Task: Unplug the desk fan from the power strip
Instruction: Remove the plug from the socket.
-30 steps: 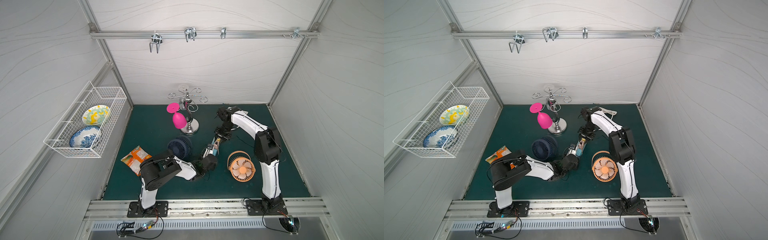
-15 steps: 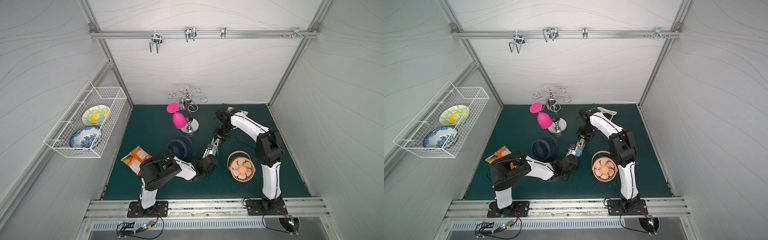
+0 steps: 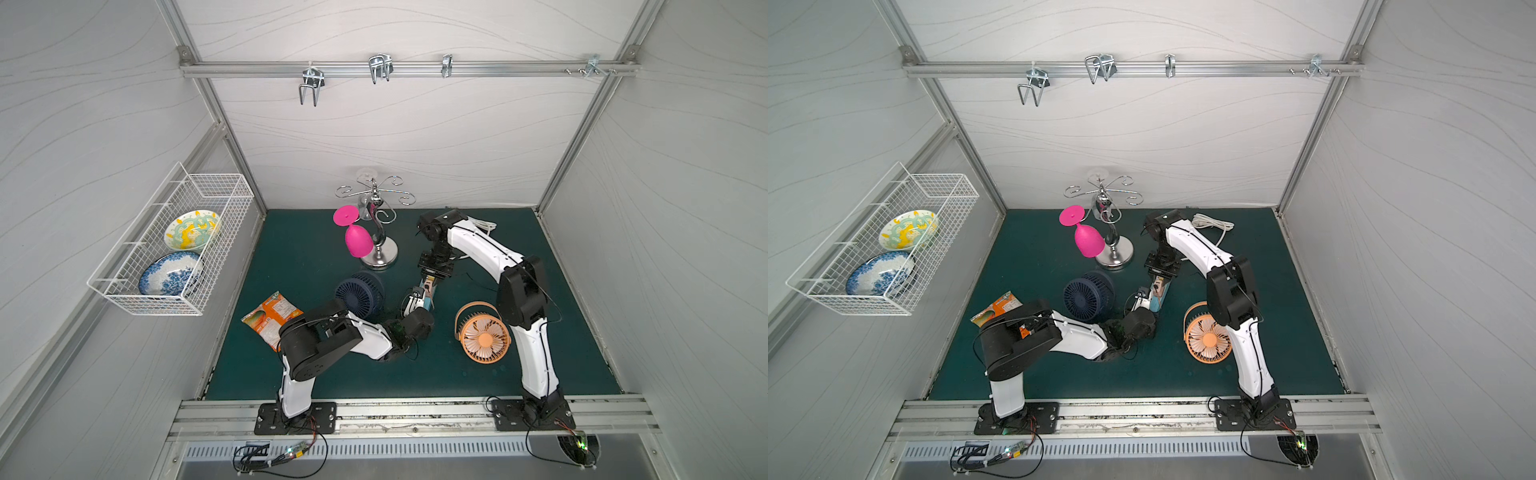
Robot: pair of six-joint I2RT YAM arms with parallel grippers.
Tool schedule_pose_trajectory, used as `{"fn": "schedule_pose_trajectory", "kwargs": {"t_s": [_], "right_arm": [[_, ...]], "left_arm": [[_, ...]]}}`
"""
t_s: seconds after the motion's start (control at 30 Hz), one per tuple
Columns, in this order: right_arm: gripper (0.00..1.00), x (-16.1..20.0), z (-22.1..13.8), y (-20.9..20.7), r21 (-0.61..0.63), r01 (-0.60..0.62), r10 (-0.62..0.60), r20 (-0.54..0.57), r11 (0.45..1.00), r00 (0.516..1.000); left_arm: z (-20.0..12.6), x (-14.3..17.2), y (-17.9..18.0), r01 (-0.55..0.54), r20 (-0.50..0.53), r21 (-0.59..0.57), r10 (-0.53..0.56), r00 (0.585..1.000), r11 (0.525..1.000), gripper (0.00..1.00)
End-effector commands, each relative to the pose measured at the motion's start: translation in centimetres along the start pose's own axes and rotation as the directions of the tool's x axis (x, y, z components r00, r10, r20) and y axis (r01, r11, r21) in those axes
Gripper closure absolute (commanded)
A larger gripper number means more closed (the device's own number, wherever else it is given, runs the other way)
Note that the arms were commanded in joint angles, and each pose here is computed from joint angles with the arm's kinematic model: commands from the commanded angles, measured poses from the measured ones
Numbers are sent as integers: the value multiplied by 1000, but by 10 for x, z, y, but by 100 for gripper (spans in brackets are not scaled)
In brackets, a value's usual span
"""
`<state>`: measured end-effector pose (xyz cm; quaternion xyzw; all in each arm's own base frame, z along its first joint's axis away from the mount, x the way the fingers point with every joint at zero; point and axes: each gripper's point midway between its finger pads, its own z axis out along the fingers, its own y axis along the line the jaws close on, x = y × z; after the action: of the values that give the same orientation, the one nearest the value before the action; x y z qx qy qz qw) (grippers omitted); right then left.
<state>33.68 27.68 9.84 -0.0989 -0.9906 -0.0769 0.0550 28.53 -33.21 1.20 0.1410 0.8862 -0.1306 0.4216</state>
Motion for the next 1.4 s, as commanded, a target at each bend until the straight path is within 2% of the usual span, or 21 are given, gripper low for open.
{"fn": "schedule_pose_trajectory", "kwargs": {"t_s": [0.0,0.27,0.5,0.6,0.73,0.9,1.17,1.27,1.37], "right_arm": [[100,-12,3,9,20,41,-42,41,999,998],[100,-18,-6,8,-76,-17,19,27,997,999],[100,-18,-22,-27,-228,-121,133,37,966,990],[100,-20,-26,-28,-222,-120,135,54,968,989],[100,-22,-38,-9,-167,-74,88,75,983,993],[100,-28,-22,11,-126,-76,82,44,989,996],[100,-34,-7,4,-167,-164,163,-20,972,986],[100,-31,-8,-4,-162,-147,144,-29,976,989],[100,-29,-3,-13,-231,-151,153,-12,961,988]], "left_arm": [[-4,75,24,-113,-252,-33,101,962,993,96],[-6,76,27,-113,-253,-41,99,962,993,96],[-6,76,28,-107,-250,-48,92,964,993,96],[-5,76,27,-107,-253,-45,93,963,993,96],[-4,76,25,-111,-258,-41,97,961,993,96],[-3,76,22,-118,-261,-33,105,960,992,97],[-5,78,25,-114,-261,-36,101,960,993,97],[-6,78,27,-113,-261,-38,100,960,993,96],[-7,79,29,-105,-258,-41,91,962,994,96]]}}
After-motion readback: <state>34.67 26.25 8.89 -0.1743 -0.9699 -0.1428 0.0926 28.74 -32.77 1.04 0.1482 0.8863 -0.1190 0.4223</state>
